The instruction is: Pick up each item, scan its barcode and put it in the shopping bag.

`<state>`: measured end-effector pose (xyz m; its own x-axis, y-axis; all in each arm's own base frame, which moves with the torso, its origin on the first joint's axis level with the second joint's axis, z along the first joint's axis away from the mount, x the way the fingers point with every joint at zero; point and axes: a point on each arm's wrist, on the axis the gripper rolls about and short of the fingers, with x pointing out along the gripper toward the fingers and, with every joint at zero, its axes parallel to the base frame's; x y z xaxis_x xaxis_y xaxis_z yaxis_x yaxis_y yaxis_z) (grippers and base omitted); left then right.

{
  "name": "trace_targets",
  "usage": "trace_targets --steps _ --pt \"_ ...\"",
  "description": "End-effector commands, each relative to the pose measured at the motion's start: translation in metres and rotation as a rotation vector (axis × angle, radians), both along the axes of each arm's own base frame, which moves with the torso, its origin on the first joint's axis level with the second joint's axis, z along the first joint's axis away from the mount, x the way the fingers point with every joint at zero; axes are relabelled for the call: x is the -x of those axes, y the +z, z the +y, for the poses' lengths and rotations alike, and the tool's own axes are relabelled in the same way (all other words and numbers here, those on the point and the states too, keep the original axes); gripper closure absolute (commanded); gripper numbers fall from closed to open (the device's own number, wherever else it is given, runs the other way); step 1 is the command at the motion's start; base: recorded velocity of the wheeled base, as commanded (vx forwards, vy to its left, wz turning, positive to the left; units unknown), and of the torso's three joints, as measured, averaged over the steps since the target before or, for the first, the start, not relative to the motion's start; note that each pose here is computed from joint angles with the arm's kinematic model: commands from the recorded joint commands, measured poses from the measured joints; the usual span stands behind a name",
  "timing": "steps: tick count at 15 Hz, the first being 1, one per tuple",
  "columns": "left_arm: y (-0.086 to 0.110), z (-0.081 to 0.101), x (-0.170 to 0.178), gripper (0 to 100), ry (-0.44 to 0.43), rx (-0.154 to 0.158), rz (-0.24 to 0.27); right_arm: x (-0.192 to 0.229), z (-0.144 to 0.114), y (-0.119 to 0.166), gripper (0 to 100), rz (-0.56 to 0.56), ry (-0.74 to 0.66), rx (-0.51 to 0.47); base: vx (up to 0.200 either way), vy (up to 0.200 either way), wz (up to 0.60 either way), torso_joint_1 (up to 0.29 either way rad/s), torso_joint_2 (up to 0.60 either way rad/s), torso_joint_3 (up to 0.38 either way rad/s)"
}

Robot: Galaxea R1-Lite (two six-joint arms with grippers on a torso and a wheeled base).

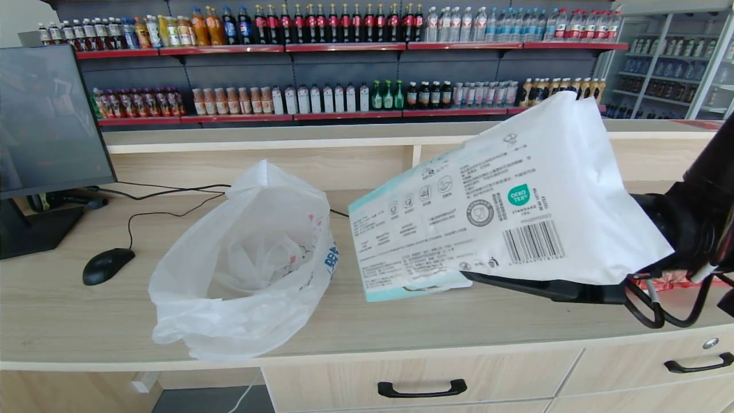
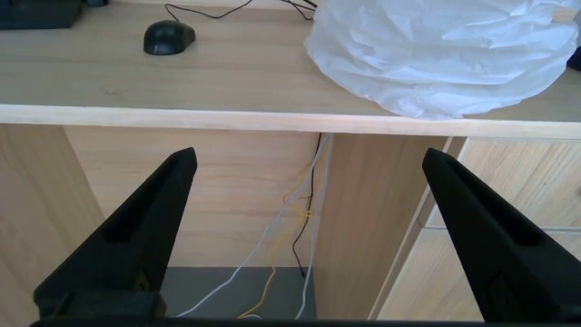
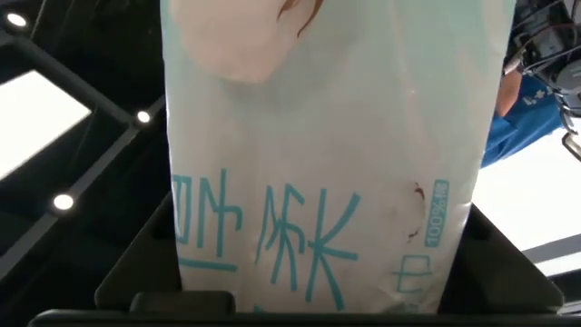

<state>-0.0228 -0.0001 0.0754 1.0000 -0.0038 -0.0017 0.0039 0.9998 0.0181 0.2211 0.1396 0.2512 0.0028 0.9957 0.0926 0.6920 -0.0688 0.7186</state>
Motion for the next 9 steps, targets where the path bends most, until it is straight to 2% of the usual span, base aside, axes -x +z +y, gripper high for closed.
trace_targets --steps 1,6,7,9 --pt "0.0 0.0 0.0 0 0.001 0.0 0.0 0.011 0.009 -0.006 100 0.01 0.077 -0.032 0.0 0.0 0.0 0.0 0.0 0.0" --pt "0.0 0.0 0.0 0 -0.001 0.0 0.0 0.013 0.018 -0.023 100 -0.038 0.137 -0.13 0.0 0.0 0.0 0.0 0.0 0.0" --pt "0.0 0.0 0.0 0 0.001 0.0 0.0 0.008 0.021 -0.032 100 0.009 0.143 -0.123 0.0 0.0 0.0 0.0 0.0 0.0" --pt "0.0 0.0 0.0 0 -0.001 0.0 0.0 0.006 0.023 -0.037 100 0.028 0.142 -0.113 0.0 0.0 0.0 0.0 0.0 0.0"
